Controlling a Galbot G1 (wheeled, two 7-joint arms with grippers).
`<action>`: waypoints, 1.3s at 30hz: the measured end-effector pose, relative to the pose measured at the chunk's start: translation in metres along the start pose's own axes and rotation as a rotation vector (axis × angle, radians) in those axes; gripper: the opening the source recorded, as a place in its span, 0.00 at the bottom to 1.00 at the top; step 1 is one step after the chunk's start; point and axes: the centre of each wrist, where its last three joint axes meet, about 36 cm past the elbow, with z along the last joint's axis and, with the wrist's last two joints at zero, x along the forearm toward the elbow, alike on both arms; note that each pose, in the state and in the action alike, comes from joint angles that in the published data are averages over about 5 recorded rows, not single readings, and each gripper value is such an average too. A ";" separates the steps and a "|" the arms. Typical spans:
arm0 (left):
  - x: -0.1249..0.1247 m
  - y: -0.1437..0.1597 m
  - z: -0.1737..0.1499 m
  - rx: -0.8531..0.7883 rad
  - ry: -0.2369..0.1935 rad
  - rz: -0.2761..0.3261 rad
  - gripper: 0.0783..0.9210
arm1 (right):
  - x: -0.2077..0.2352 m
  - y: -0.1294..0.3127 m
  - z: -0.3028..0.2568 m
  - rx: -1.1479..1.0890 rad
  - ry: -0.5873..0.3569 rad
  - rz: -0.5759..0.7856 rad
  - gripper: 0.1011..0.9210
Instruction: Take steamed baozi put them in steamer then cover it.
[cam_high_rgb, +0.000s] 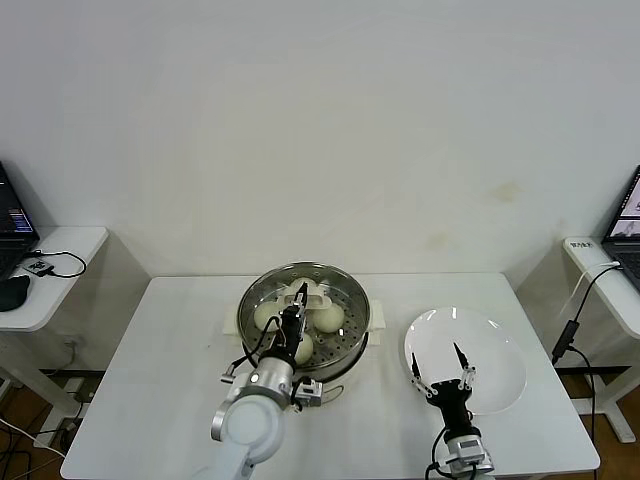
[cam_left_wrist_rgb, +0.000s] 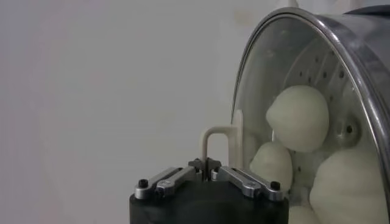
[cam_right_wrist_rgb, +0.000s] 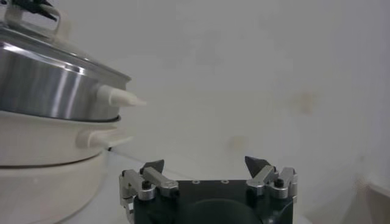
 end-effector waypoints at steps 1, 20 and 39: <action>0.001 0.000 0.000 0.002 0.000 -0.002 0.10 | 0.000 0.000 0.000 0.000 0.000 0.000 0.88; 0.055 0.020 0.016 0.086 -0.019 -0.066 0.74 | 0.001 0.002 0.002 -0.014 0.006 -0.005 0.88; 0.172 -0.018 0.109 0.955 0.126 -0.150 0.88 | 0.022 -0.002 -0.015 -0.069 0.047 -0.084 0.88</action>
